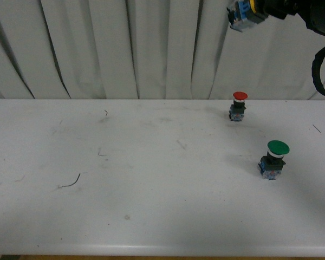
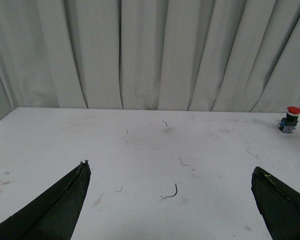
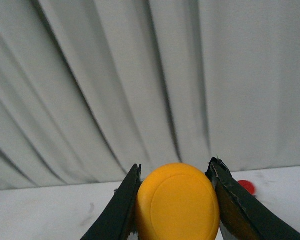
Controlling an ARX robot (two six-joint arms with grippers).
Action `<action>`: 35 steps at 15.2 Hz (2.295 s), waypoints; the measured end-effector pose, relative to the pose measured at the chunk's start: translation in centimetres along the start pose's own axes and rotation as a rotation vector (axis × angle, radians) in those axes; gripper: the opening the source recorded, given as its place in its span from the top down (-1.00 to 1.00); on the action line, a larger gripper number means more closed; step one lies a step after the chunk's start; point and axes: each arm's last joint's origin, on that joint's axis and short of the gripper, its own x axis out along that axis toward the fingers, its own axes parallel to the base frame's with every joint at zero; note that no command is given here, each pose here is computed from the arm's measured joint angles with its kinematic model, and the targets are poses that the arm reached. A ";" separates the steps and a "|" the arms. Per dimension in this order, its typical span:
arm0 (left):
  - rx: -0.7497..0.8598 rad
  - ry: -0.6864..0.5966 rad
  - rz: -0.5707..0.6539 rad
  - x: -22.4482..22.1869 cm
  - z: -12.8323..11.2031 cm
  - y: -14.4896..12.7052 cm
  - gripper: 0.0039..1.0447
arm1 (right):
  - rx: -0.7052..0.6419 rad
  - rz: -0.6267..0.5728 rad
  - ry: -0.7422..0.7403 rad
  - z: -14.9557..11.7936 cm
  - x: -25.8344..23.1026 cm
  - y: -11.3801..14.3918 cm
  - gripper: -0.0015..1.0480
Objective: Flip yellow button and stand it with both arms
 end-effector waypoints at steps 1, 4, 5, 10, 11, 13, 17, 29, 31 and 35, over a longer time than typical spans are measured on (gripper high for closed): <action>0.000 0.000 0.000 0.0 0.0 0.0 -0.88 | -0.069 -0.062 0.030 0.0 1.2 -1.4 0.31; 0.000 0.000 0.000 0.0 0.0 0.0 -0.88 | -0.184 -0.213 0.125 -0.6 4.6 -5.1 0.31; 0.000 0.000 0.000 0.0 0.0 0.0 -0.88 | -0.207 -0.258 0.167 -1.0 5.6 -6.0 0.31; 0.000 0.000 0.000 0.0 0.0 0.0 -0.88 | -0.281 -0.387 0.390 -4.2 8.9 -7.3 0.32; 0.000 0.000 0.000 0.0 0.0 0.0 -0.88 | -0.292 -0.403 0.440 -4.9 9.2 -7.2 0.32; 0.000 0.000 0.000 0.0 0.0 0.0 -0.88 | -0.308 -0.424 0.526 -6.6 9.9 -7.0 0.32; 0.000 0.000 0.000 0.0 0.0 0.0 -0.88 | -0.335 -0.418 0.613 -9.1 10.9 -6.7 0.32; 0.000 0.000 0.000 0.0 0.0 0.0 -0.88 | -0.381 -0.485 0.713 -12.3 13.1 -9.0 0.32; 0.000 0.000 0.000 0.0 0.0 0.0 -0.88 | -0.386 -0.482 0.713 -12.4 13.3 -9.0 0.32; 0.000 0.000 0.000 0.0 0.0 0.0 -0.88 | -0.400 -0.498 0.723 -12.9 13.8 -8.9 0.32</action>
